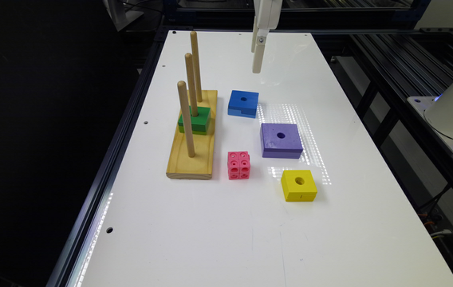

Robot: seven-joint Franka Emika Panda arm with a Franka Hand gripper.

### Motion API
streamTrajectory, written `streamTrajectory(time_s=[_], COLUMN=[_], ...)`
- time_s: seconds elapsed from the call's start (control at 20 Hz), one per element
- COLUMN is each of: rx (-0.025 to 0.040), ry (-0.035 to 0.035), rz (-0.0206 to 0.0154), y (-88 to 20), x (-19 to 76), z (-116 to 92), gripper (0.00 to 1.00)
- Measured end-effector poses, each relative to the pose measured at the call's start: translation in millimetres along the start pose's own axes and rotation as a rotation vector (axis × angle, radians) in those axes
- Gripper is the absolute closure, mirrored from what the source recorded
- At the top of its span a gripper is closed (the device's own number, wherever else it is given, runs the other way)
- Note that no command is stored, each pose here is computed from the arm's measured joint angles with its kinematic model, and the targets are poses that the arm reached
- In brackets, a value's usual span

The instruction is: Pick up blue block.

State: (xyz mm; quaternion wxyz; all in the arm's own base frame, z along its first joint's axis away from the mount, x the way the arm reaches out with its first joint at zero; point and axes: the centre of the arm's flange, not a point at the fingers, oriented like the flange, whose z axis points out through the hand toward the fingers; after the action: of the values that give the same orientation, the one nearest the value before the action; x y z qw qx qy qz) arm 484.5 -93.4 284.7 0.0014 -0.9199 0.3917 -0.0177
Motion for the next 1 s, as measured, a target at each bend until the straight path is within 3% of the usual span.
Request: streamTrajectory(time_s=[0.2, 0.45, 0.6, 0.85, 1.0], rx=[0.0009, -0.0028, -0.0065, -0.0046, 0.001], ry=[0.0009, -0.0045, -0.0104, -0.009, -0.0064], rz=[-0.0019, -0.0027, -0.003, -0.0034, -0.0115], y=[-1.1, -1.3, -1.7, -3.1, -11.8], x=[-0.1, -0.5, -0.3, 1.2, 1.5], z=[0, 4, 18, 40, 40], gripper=[0.0, 0.0, 0.0, 0.0, 0.0])
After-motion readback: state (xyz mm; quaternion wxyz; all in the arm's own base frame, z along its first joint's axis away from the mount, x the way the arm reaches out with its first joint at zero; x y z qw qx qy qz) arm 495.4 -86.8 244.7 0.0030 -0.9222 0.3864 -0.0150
